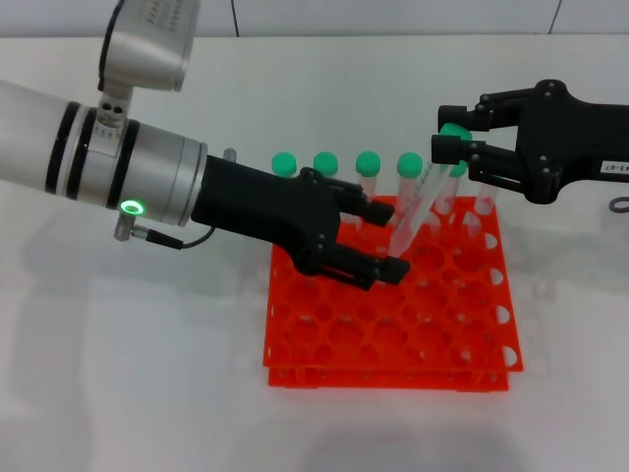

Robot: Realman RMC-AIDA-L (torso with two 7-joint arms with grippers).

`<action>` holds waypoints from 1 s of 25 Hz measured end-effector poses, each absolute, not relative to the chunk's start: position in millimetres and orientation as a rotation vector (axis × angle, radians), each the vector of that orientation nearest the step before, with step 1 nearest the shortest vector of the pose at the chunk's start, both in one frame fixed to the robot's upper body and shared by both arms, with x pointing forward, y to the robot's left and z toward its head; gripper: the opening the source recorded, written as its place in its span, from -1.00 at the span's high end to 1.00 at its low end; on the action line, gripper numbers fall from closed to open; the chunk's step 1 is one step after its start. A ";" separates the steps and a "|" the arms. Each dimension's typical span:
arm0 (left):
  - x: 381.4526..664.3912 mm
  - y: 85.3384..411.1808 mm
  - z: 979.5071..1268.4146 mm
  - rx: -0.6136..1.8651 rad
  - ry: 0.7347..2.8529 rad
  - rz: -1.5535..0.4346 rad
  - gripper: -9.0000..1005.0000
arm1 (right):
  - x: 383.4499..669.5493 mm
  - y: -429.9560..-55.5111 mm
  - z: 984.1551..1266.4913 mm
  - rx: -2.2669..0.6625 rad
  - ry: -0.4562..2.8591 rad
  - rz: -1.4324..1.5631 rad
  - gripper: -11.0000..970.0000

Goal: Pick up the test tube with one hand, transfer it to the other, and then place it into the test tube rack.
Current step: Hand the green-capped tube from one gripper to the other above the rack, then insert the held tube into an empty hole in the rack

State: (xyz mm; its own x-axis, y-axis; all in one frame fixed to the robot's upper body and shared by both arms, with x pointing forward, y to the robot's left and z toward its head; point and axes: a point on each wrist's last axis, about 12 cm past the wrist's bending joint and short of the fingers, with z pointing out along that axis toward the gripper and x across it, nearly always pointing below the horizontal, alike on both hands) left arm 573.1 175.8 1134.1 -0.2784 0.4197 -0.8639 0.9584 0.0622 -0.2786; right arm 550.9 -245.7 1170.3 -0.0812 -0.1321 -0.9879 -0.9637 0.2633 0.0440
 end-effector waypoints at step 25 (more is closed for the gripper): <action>545.1 262.2 1190.1 1.185 1.898 -0.932 -0.77 | 549.1 -242.0 1168.0 -1.064 1.455 1.005 0.42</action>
